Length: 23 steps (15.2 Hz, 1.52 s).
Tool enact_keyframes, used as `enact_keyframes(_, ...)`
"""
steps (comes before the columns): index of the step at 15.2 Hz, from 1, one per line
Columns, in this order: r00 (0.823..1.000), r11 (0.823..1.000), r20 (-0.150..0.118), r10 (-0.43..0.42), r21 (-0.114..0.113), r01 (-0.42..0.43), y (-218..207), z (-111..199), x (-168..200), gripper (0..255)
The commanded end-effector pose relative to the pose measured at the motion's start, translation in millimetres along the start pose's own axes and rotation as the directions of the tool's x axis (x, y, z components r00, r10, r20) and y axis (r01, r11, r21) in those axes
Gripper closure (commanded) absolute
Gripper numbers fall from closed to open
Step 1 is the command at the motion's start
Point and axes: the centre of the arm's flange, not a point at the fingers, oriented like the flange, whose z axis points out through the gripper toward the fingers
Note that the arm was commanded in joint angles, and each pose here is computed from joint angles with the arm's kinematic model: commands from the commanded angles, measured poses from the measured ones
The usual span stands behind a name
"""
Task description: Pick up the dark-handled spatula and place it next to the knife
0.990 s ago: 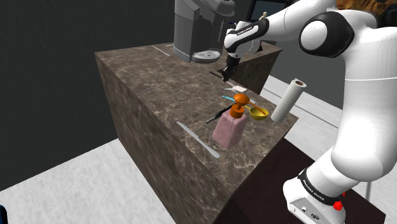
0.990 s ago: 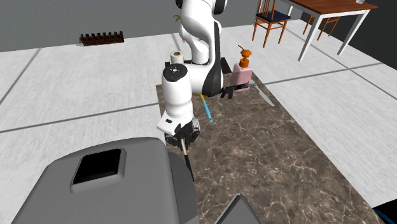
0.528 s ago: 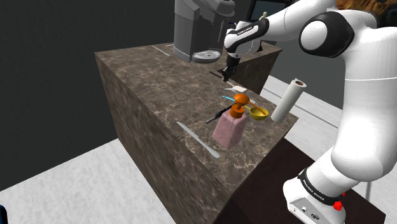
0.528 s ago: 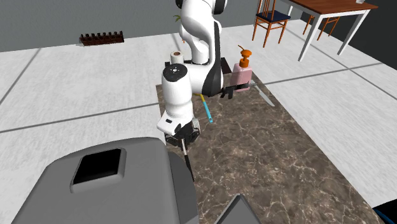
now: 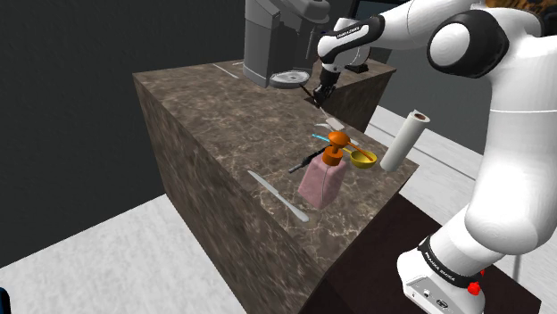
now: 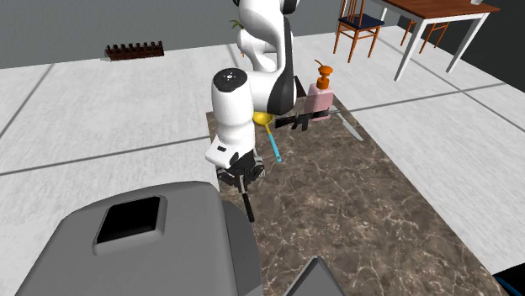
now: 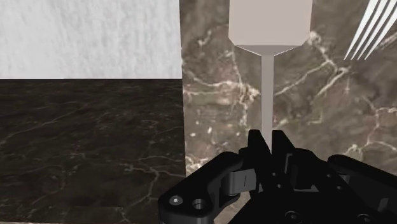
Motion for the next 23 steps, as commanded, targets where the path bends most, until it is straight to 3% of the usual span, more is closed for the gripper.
enact_keyframes(1,1.0,1.0,0.0,0.0,0.0,0.0,0.7,-10.8,1.6,255)
enact_keyframes(8,1.0,1.0,0.0,0.0,0.0,0.0,0.7,-47.2,4.0,255)
enact_keyframes(23,1.0,1.0,0.0,0.0,0.0,0.0,-157.7,-56.2,-114.5,255)
